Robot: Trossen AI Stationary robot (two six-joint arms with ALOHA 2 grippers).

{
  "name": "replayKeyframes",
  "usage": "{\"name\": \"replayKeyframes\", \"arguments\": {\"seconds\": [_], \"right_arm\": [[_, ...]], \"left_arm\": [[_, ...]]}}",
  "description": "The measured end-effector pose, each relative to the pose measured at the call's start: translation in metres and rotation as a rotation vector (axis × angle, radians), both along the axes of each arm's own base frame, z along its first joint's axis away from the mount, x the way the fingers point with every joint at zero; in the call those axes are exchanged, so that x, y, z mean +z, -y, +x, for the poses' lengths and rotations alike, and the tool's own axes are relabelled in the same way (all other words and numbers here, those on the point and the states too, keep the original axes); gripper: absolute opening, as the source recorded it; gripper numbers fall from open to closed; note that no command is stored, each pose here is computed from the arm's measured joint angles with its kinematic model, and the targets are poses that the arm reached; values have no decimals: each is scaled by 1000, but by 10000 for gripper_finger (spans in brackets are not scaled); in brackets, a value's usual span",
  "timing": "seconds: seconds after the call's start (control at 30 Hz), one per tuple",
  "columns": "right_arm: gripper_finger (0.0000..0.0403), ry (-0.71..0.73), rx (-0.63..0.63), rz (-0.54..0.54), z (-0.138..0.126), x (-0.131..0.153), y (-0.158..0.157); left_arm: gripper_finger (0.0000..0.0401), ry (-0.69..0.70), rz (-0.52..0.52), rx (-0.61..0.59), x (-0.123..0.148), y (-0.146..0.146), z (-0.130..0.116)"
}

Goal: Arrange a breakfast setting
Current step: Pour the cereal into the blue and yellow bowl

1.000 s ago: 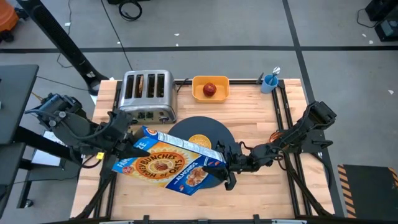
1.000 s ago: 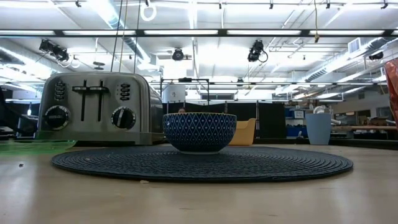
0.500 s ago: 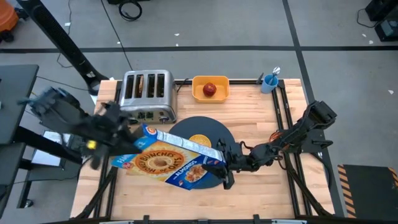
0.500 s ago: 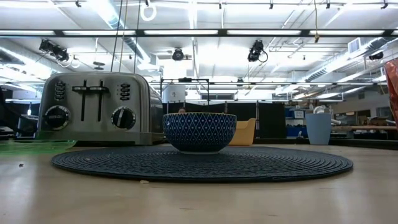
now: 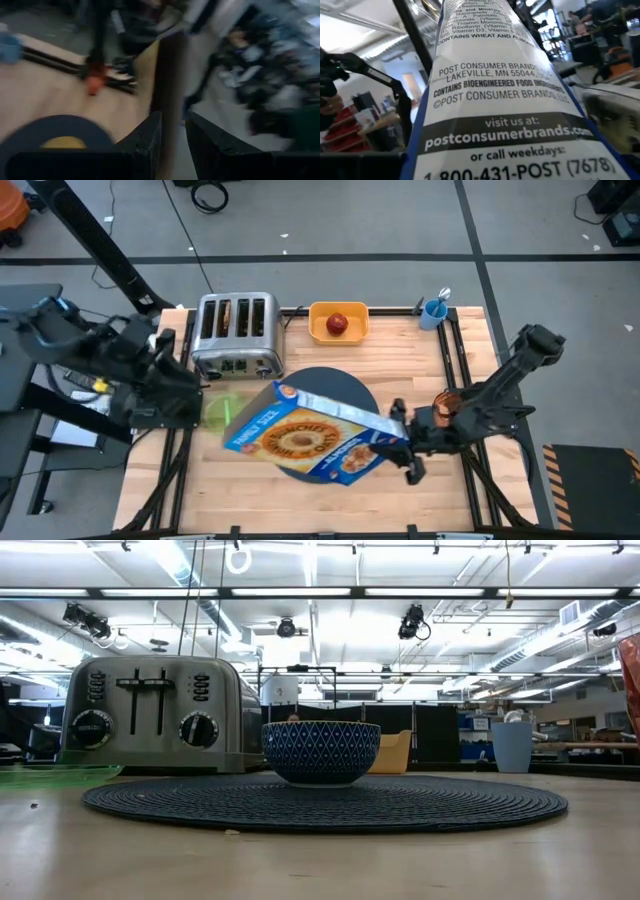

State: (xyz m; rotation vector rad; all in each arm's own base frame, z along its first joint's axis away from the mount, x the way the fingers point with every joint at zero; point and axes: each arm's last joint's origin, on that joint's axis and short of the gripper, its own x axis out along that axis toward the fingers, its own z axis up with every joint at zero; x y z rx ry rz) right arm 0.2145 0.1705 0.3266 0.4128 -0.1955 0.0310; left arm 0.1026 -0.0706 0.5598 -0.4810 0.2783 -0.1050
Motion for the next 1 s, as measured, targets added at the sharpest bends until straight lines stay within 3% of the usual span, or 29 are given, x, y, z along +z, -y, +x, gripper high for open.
{"name": "replayKeyframes", "arguments": {"seconds": [0.17, 0.3, 0.57, 0.83, 1.0], "right_arm": [[202, -55, -16, 14, -39, 18, 6], [202, -101, -12, 20, -66, 25, 10], [202, -137, 79, -12, -104, 31, 13], [202, -243, 126, -34, -140, 20, 22], [202, -282, 125, -62, -154, 12, 31]], "left_arm": [[94, -100, 144, 103, -16, 0, 7], [94, -173, 192, 156, -25, 0, 10], [94, -239, 141, 304, -38, 19, 36], [94, -276, 124, 493, -63, 52, 86], [94, -346, 93, 529, -82, 69, 110]]}}
